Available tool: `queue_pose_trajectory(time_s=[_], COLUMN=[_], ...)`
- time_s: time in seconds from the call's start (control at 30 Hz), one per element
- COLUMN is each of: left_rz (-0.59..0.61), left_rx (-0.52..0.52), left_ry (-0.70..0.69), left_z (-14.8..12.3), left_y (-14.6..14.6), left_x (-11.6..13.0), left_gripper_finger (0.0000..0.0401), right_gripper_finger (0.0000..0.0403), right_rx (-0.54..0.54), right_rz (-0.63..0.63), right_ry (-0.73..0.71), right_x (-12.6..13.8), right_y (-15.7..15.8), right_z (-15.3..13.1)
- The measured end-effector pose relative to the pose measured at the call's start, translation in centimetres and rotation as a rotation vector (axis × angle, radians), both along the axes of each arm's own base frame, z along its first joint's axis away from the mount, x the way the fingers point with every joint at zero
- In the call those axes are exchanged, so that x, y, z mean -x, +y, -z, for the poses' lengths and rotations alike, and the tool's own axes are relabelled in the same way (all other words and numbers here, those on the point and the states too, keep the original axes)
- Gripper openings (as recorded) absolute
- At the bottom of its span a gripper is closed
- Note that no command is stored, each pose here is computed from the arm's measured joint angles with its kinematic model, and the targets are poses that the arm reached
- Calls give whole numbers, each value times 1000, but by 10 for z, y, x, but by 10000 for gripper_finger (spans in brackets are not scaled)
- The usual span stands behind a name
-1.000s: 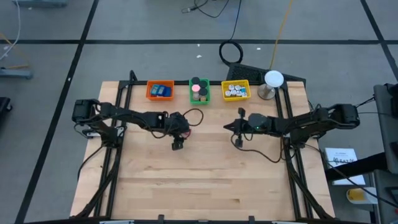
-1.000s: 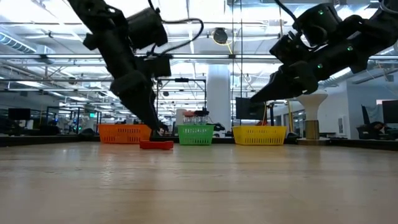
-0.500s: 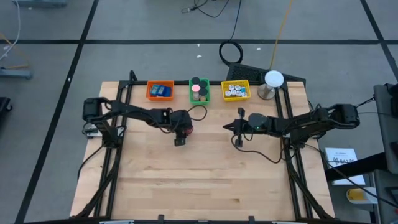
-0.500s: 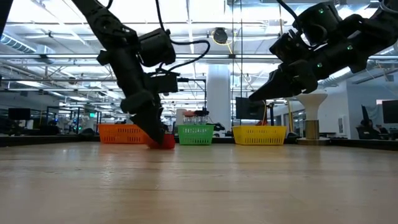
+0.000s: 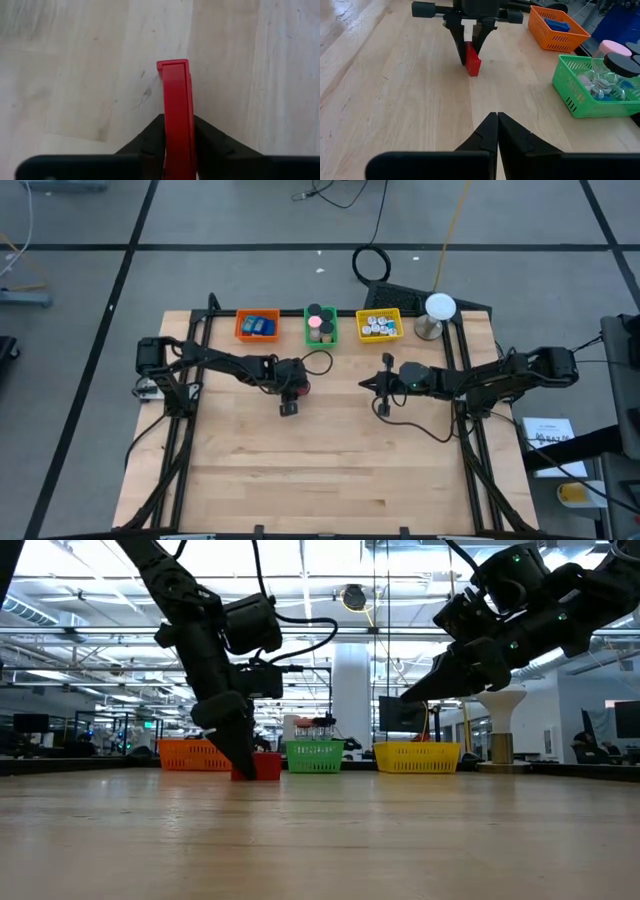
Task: Pick & Place Office items
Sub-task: Put the red digital clock into the orange bin
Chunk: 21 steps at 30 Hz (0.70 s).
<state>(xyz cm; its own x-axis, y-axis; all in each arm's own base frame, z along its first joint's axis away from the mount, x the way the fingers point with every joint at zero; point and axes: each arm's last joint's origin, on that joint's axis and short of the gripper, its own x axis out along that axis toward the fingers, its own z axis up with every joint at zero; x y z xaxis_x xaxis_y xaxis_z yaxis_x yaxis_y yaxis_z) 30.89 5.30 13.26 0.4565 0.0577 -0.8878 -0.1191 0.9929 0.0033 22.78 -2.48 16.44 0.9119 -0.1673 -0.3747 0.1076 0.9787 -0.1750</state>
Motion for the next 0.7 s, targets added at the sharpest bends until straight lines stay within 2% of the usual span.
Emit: queue_pose_trajectory(time_s=[0.1,0.2,0.33,0.43,0.57,0.7], left_rz=[-28,-117,-306,-443,-511,-522], left_rx=[-3,-48,-176,-185,-165,-130], left_ry=[15,94,201,272,341,321], left_z=[-3,-15,-32,-30,-14,-12], left_y=[0,2,6,7,7,5], left_x=[2,8,20,30,35,32], left_gripper_finger=[63,54,54,55,80,117], right_gripper_finger=[1,1,2,1,2,1], right_rx=[2,2,2,2,6,8], right_rz=[-2,-3,-3,-3,-5,-6], right_ry=[1,3,2,1,1,1], right_x=[0,0,0,0,0,0], right_y=[0,0,0,0,0,0], right_z=[0,0,0,0,0,0])
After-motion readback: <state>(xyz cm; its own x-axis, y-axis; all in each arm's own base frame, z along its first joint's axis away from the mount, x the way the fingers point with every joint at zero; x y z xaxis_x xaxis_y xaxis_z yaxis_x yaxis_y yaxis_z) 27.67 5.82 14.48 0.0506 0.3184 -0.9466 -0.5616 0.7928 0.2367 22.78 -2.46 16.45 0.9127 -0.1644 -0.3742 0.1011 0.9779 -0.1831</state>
